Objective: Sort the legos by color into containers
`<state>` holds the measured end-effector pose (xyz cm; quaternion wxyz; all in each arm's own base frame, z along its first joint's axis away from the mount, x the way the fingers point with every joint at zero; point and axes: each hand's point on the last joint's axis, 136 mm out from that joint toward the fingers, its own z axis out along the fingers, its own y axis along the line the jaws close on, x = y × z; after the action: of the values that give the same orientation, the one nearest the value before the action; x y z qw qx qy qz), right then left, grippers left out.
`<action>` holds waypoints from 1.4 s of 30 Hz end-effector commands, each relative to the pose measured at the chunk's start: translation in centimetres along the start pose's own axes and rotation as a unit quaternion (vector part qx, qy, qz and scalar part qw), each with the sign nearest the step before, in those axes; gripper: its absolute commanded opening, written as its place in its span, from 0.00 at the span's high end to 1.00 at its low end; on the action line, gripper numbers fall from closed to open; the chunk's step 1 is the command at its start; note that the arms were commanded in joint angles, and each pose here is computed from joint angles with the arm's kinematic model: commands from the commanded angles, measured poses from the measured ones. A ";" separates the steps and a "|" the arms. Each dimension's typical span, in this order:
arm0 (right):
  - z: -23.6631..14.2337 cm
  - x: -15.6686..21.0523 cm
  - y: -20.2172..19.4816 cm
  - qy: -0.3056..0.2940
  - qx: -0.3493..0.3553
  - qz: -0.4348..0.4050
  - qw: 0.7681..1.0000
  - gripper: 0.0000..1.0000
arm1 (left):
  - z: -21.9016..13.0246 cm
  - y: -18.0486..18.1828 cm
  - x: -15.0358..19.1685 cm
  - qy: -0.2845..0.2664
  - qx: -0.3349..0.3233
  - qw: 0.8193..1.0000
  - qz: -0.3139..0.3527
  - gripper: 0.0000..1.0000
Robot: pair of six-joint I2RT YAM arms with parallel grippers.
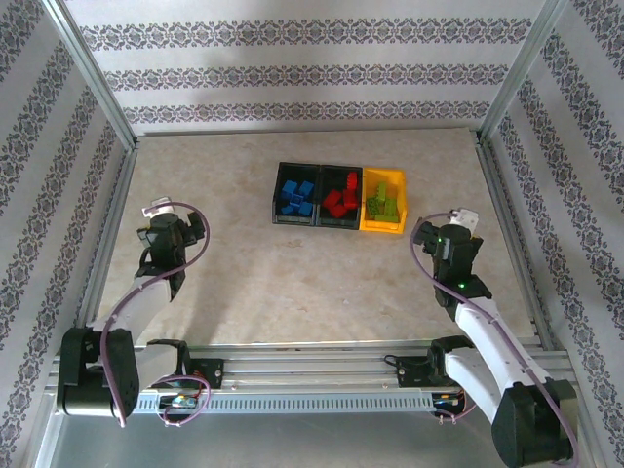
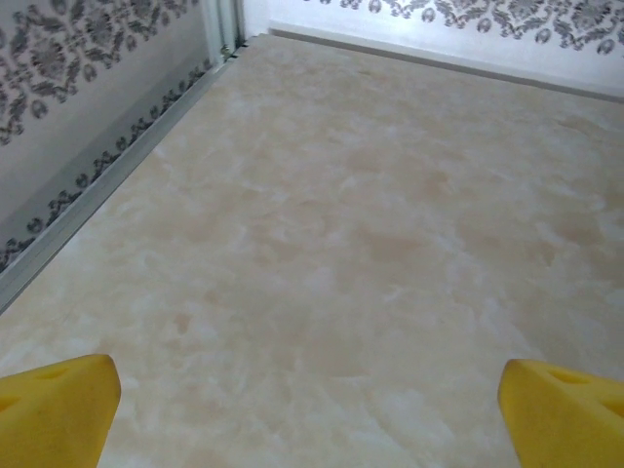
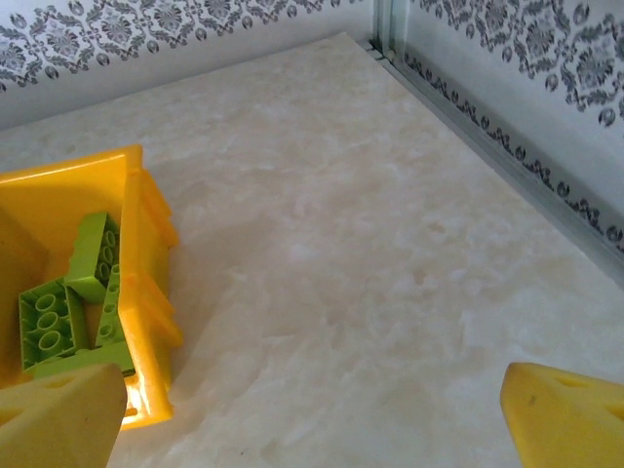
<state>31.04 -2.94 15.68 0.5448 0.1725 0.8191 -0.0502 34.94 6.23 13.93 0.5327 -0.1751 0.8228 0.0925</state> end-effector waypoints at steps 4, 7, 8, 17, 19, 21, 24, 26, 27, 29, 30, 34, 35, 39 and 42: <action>1.4 -1.9 0.4 -0.053 -0.003 -0.047 0.998 0.02 | 1.4 -1.9 -2.3 -0.075 0.048 0.995 0.042 0.00; 2.1 -1.9 0.7 -0.056 -0.002 -0.056 0.997 0.02 | 1.7 -2.7 -2.5 -0.087 0.068 0.993 0.051 0.00; 2.3 -1.9 0.7 -0.056 -0.003 -0.058 0.997 0.02 | 1.7 -2.9 -2.8 -0.094 0.073 0.991 0.054 0.00; 3.3 -1.8 1.2 -0.055 -0.009 -0.064 0.996 0.02 | 2.2 -3.5 -3.2 -0.102 0.082 0.988 0.085 0.01; 3.4 -1.7 1.1 -0.054 -0.008 -0.065 0.996 0.02 | 2.2 -3.5 -3.2 -0.102 0.081 0.988 0.088 0.01; 3.5 -1.5 1.1 -0.052 -0.008 -0.066 0.996 0.02 | 2.3 -3.4 -3.1 -0.099 0.079 0.988 0.093 0.00; 3.6 -1.3 1.0 -0.050 -0.008 -0.064 0.997 0.02 | 2.3 -3.2 -2.9 -0.091 0.073 0.988 0.100 0.00; 3.6 -1.1 1.0 -0.049 -0.009 -0.061 0.997 0.02 | 2.0 -3.2 -2.7 -0.089 0.076 0.989 0.095 0.00; 3.6 -1.0 1.0 -0.048 -0.009 -0.060 0.997 0.02 | 1.9 -3.3 -2.6 -0.088 0.080 0.989 0.090 0.00; 3.7 -0.7 1.0 -0.046 -0.010 -0.057 0.997 0.02 | 1.4 -3.4 -2.4 -0.093 0.090 0.988 0.084 0.00; 3.7 -0.6 1.0 -0.046 -0.011 -0.056 0.997 0.02 | 1.3 -3.4 -2.3 -0.095 0.092 0.988 0.082 0.00; 3.9 -0.2 1.0 -0.041 -0.011 -0.054 0.998 0.02 | 0.8 -4.0 -2.1 -0.101 0.113 0.985 0.078 0.00; 4.0 -0.1 1.0 -0.040 -0.011 -0.054 0.998 0.02 | 0.8 -4.2 -2.1 -0.098 0.118 0.985 0.077 0.00; 3.9 0.1 1.0 -0.039 -0.014 -0.047 0.998 0.02 | 0.6 -4.5 -2.0 -0.098 0.129 0.984 0.075 0.00; 3.8 -0.2 1.0 -0.043 -0.015 -0.044 0.998 0.01 | 0.5 -4.7 -1.7 -0.092 0.137 0.984 0.071 0.01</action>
<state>34.77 -2.95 14.02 0.5669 0.1161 0.8116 -0.0804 37.95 2.68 14.53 0.6002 -0.0315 0.7976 0.0516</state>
